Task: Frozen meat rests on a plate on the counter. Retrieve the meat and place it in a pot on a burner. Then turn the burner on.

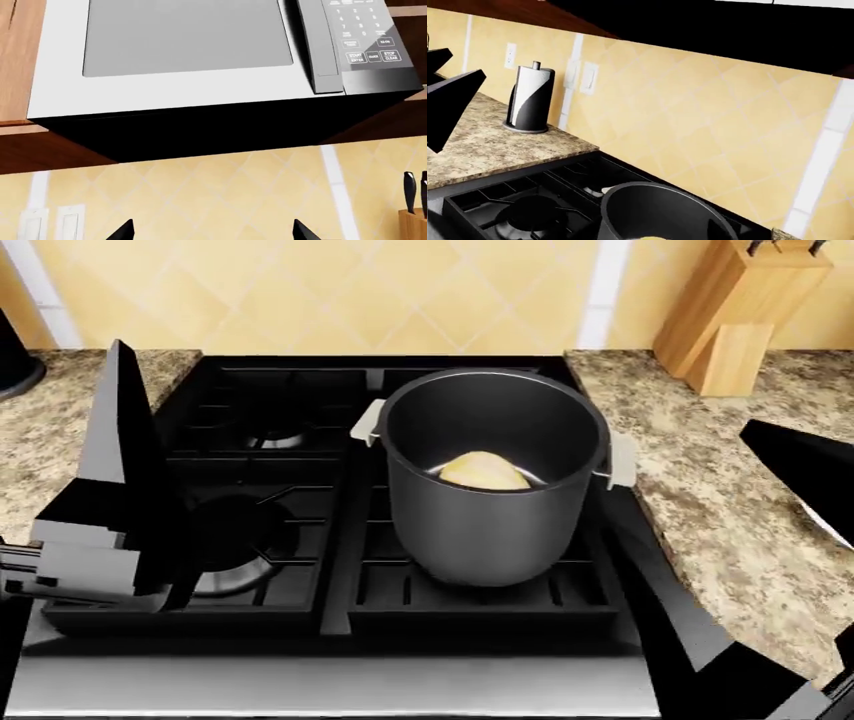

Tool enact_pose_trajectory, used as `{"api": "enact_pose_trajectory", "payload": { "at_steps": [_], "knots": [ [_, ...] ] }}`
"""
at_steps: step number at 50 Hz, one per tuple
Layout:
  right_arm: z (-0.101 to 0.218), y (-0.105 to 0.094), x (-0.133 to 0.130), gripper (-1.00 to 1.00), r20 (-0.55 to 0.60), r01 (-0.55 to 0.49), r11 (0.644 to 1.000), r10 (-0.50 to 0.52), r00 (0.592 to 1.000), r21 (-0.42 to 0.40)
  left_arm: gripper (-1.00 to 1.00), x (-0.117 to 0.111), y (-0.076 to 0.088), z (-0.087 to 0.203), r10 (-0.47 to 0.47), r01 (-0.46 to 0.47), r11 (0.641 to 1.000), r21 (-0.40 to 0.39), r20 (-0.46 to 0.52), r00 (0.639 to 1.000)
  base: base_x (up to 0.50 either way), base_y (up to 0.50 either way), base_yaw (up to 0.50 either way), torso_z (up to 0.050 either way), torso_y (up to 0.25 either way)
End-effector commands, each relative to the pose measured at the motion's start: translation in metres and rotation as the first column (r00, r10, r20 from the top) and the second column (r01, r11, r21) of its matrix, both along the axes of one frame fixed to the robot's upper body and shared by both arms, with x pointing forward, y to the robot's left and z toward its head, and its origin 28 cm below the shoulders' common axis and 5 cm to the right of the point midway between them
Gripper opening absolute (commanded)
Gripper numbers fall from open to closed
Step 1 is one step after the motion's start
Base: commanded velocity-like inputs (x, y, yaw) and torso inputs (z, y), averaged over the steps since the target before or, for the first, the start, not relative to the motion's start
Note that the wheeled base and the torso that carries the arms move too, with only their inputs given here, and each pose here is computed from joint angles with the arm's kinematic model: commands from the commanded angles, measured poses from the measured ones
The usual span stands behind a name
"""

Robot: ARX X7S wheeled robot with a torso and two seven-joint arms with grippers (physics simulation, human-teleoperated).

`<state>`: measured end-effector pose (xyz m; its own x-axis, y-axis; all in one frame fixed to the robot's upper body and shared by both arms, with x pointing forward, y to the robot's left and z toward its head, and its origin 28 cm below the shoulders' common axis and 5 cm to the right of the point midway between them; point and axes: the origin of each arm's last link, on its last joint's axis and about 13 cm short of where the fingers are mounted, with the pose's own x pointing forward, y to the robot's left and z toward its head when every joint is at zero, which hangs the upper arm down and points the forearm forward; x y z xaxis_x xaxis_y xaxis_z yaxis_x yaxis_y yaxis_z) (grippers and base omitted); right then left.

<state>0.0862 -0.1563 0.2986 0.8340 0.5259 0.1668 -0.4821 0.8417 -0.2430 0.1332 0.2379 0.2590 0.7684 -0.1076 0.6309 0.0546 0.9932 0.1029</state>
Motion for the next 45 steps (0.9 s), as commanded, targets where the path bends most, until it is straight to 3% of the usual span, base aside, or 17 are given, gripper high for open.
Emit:
{"api": "enact_pose_trajectory", "payload": {
  "at_steps": [1,30,45],
  "knots": [
    [-0.013,-0.014,-0.019,1.00,0.077,0.107,0.991,-0.114,0.990,0.085,1.00,-0.005,0.001,-0.004,0.015,-0.015,1.000,-0.026,0.000,1.000,-0.22,0.00,0.00,0.000,0.000],
    [-0.032,-0.017,-0.028,1.00,0.086,0.116,0.982,-0.130,0.988,0.150,1.00,-0.009,0.000,-0.018,0.027,-0.027,0.999,-0.033,0.014,1.000,-0.19,0.00,0.00,0.000,0.000],
    [-0.051,-0.011,-0.037,1.00,0.142,0.078,0.969,-0.113,0.983,0.233,1.00,-0.019,0.002,-0.029,0.049,-0.046,0.998,-0.043,0.071,0.996,-0.06,0.00,0.00,0.000,0.000]
  ]
}}
